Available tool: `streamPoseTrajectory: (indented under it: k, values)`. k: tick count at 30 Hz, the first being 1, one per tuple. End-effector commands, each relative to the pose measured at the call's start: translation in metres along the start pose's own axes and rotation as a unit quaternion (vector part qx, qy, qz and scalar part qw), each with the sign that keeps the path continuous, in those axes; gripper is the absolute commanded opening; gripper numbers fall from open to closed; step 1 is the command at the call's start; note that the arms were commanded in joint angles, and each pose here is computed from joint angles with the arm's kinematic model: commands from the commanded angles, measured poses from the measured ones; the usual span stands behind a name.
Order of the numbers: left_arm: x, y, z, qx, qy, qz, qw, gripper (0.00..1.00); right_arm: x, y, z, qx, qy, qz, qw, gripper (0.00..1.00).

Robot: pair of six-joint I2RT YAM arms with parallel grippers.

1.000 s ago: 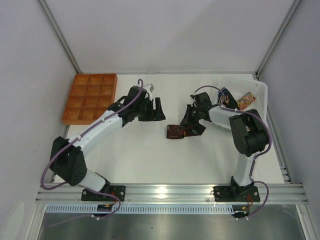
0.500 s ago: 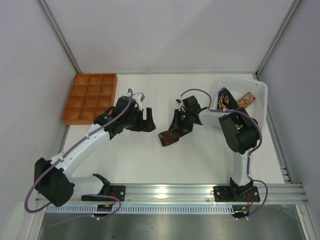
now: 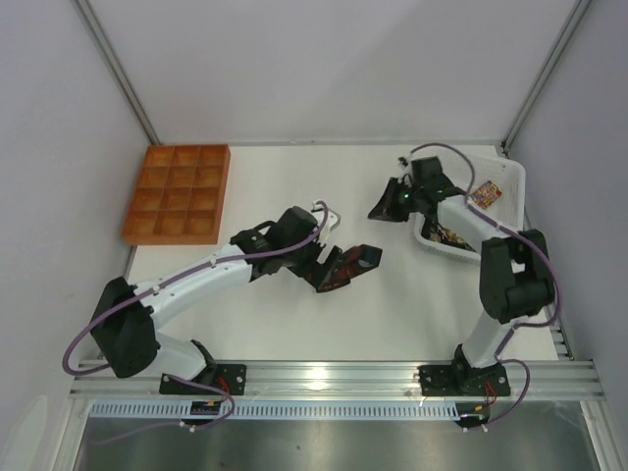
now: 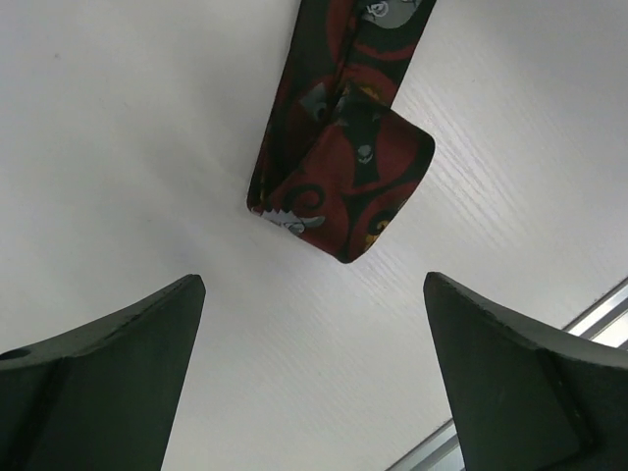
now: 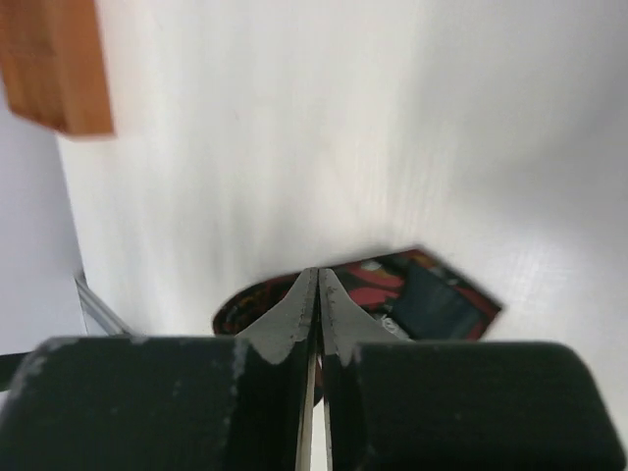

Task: Roll the ties
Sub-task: Roll the tie

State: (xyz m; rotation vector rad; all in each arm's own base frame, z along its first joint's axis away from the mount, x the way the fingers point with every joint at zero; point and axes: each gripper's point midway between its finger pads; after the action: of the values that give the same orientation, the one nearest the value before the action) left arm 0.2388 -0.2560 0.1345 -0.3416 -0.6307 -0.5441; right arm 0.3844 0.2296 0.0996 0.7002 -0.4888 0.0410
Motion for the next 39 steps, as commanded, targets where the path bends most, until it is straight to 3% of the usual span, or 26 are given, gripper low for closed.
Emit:
streamPoseTrajectory:
  k: [1, 5, 8, 12, 14, 24, 29, 33, 35, 39]
  values:
    - [0.029, -0.012, -0.006, -0.019, -0.026, -0.097, 0.995, 1.0, 0.034, 0.004, 0.053, -0.003, -0.06, 0.002, 0.998, 0.09]
    - [0.024, -0.046, -0.032, -0.07, -0.005, -0.187, 0.98, 1.0, 0.031, -0.009, 0.082, 0.01, -0.086, -0.023, 0.996, 0.12]
    - [0.022, -0.058, -0.047, -0.064, -0.008, -0.252, 0.966, 1.0, 0.019, -0.016, 0.084, 0.016, -0.086, -0.028, 0.996, 0.13]
    - [0.003, -0.07, -0.065, -0.106, 0.059, -0.264, 0.957, 1.0, 0.012, -0.022, 0.088, 0.015, -0.088, -0.031, 0.996, 0.13]
    - [-0.001, -0.065, -0.075, -0.091, 0.08, -0.267, 0.956, 1.0, 0.007, -0.022, 0.087, 0.02, -0.085, -0.029, 0.996, 0.13]
    - [0.026, -0.037, -0.063, -0.002, 0.032, -0.286, 0.958, 1.0, 0.001, -0.027, 0.085, 0.022, -0.08, -0.028, 0.996, 0.13]
    - [0.03, -0.026, -0.056, 0.028, 0.036, -0.29, 0.956, 1.0, -0.001, -0.026, 0.084, 0.03, -0.078, -0.031, 0.996, 0.12]
    - [0.02, -0.026, -0.062, -0.002, 0.064, -0.29, 0.955, 1.0, -0.002, -0.025, 0.084, 0.034, -0.078, -0.032, 0.996, 0.12]
    - [0.005, -0.03, -0.067, -0.053, 0.114, -0.282, 0.951, 1.0, 0.0, -0.023, 0.086, 0.035, -0.082, -0.029, 0.996, 0.11]
    - [0.008, -0.028, -0.071, -0.07, 0.12, -0.267, 0.954, 1.0, 0.001, -0.022, 0.087, 0.036, -0.083, -0.026, 0.996, 0.11]
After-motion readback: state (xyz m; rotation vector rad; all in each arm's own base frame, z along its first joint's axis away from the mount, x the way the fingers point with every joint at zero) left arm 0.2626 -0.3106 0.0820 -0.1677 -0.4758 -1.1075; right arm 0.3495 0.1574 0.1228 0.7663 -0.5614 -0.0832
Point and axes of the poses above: each gripper's point midway between its finger pads, its own z axis back along the fingers, its own y axis along the line the jaws close on, x = y × z, and after that the axes turned 5 degrees about z, right-handed
